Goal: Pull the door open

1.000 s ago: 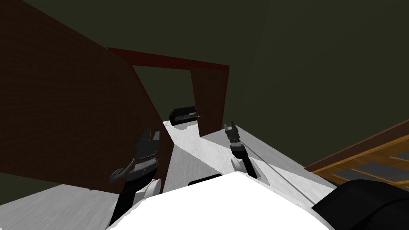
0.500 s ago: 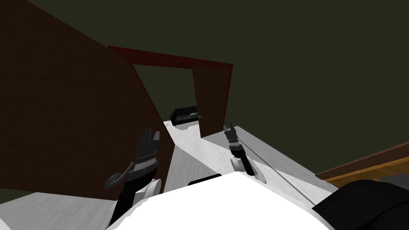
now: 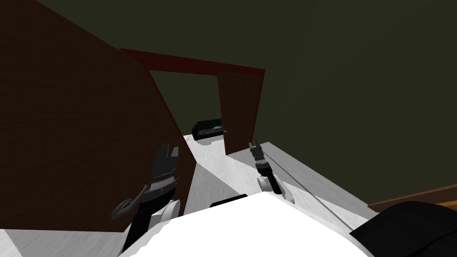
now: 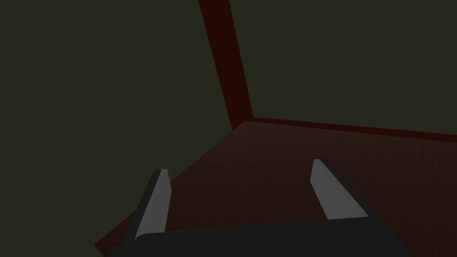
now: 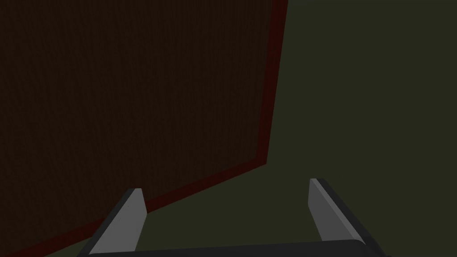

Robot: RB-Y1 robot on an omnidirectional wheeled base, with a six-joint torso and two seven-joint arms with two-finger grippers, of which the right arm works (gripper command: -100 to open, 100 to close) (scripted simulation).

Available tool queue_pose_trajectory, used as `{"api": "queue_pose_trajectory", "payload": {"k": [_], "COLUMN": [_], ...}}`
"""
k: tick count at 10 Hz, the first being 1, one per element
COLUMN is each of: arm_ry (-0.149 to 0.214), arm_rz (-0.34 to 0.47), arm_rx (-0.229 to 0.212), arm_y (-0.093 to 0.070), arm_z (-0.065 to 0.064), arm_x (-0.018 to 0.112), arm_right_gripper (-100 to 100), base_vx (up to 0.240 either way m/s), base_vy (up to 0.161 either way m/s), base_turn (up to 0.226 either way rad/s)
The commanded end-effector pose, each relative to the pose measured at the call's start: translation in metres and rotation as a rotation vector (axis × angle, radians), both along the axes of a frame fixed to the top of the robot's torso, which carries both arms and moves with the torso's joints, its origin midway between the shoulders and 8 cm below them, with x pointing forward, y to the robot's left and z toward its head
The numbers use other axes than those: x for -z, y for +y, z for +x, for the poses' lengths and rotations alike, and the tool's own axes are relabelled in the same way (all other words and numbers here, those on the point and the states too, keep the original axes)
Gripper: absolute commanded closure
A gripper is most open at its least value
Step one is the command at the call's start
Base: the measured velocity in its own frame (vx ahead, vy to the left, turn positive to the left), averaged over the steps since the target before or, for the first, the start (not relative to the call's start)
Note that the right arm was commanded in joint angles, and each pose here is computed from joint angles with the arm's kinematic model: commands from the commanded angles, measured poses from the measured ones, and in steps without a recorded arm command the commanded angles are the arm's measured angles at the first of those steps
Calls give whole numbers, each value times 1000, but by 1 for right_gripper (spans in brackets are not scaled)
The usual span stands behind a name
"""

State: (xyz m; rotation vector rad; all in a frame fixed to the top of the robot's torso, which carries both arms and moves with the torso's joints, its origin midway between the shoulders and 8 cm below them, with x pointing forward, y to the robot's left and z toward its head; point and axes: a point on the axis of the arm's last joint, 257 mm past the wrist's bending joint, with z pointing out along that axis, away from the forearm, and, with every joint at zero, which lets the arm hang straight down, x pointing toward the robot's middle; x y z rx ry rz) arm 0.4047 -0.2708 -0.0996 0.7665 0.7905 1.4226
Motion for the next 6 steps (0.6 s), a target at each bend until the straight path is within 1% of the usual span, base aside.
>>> {"api": "queue_pose_trajectory", "payload": {"k": [1,6], "arm_ry": [20,85], "arm_rz": [0,1], "arm_rx": [-1,-2], "arm_y": [-2,-9], "arm_z": [5,19], "arm_x": [12,49], "arm_right_gripper": [-100,-100], "base_vx": [107,105], "base_vy": [11,19], "base_turn": [51,54]}}
